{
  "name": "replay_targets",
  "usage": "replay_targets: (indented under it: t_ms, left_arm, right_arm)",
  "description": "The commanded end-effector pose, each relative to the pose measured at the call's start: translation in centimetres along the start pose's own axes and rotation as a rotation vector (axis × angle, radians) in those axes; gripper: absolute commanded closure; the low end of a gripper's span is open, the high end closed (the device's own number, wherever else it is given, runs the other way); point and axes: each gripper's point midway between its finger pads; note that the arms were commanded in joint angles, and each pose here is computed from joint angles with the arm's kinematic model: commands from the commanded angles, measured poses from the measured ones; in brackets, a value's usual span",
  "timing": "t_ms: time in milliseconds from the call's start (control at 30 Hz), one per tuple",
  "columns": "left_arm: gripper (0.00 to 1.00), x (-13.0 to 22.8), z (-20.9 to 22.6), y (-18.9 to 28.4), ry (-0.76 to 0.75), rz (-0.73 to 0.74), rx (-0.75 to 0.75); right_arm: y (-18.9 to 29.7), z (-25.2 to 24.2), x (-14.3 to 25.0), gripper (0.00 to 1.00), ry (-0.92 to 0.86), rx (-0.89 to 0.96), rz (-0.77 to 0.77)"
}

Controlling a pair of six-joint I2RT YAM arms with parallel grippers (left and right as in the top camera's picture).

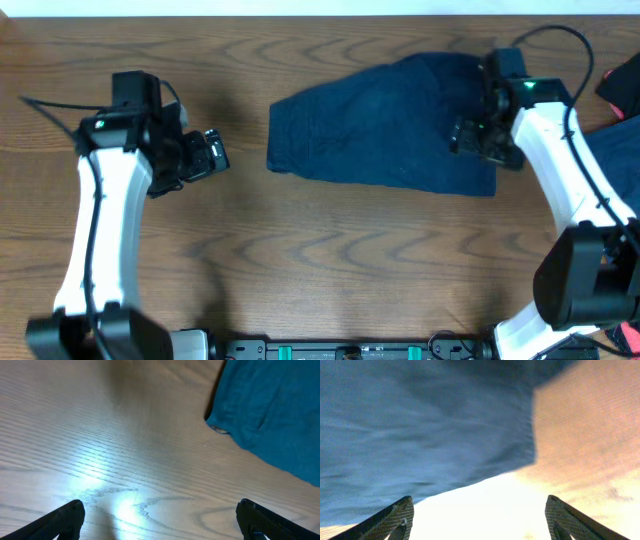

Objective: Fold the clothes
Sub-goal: 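Drag the shorts leftward onto the table center with the right gripper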

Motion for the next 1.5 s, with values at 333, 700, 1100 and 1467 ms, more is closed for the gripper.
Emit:
replay_targets:
  t_ms: [333, 700, 1100, 1467]
  left_arm:
    - [0.02, -0.5, -0.8, -2.6, 0.017, 0.068, 0.064]
    - [0.02, -0.5, -0.8, -2.6, 0.013, 0.07, 0.064]
    - [0.02, -0.4, -1.0, -2.7, 0.005, 0.071, 0.061]
    - [0.02, -0.4, -1.4, -3.3, -0.109, 0.056, -0.065]
  right_arm:
    - [-12.9, -5.5, 3.3, 0.07, -0.239, -0.137, 0.231]
    - [-14.7, -3.2, 4.8, 0.27, -0.234, -0.323, 0.272]
    - [-14.1, -4.8, 8.9, 0.38, -0.163, -0.203, 0.411]
    - [-11.0, -2.2, 4.8, 0.99, -0.081, -0.387, 0.262]
Point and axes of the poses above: each gripper's point midway between its finger pads, its own y axis back along the fingers, its own z axis along the line the jaws close on, x = y × z, and after that the axes turned 8 degrees about -y, right-handed
